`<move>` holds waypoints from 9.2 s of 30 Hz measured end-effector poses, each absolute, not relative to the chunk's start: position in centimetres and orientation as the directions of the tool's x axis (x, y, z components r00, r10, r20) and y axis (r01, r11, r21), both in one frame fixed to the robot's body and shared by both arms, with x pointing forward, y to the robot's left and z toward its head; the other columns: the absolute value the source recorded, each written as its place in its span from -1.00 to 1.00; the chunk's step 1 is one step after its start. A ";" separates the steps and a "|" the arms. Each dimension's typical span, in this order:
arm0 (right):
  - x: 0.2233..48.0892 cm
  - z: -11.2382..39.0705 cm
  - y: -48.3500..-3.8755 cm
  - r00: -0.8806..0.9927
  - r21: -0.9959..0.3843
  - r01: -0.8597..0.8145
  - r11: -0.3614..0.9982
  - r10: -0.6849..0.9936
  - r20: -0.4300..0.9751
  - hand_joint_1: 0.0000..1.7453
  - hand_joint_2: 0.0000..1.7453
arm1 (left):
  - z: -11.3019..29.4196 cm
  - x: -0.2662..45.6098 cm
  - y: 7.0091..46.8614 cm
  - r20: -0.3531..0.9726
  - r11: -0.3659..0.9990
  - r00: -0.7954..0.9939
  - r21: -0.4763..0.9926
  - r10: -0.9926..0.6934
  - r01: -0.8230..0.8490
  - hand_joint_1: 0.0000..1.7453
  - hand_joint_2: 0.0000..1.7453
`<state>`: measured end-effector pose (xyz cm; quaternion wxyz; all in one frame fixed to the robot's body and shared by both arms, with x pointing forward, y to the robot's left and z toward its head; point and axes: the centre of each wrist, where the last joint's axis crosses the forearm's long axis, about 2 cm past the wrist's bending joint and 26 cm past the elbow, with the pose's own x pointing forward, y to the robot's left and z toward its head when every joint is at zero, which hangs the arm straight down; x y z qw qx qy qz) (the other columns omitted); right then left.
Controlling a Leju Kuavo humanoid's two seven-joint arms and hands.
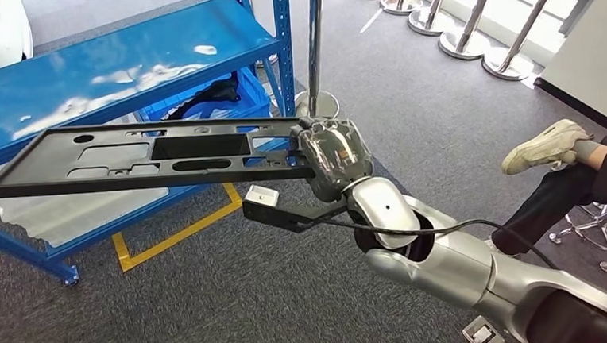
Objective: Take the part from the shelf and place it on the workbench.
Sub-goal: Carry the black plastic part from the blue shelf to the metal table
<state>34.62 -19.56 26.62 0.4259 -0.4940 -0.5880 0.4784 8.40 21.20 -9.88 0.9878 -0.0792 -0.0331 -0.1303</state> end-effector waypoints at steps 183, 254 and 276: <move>36.5 28.8 -19.7 -0.123 -0.973 0.200 0.119 0.988 0.095 1.00 1.00 | -9.9 8.8 22.0 0.096 0.950 0.959 -0.140 -0.267 0.279 -1.00 1.00; 37.3 27.6 -21.2 -0.060 -0.977 0.199 0.078 0.996 0.067 1.00 1.00 | -10.0 8.6 22.1 0.110 0.940 0.948 -0.137 -0.298 0.312 -1.00 1.00; 37.2 27.5 -21.4 -0.055 -0.975 0.204 0.087 0.995 0.078 1.00 1.00 | -9.9 8.8 22.1 0.116 0.938 0.945 -0.134 -0.306 0.320 -1.00 1.00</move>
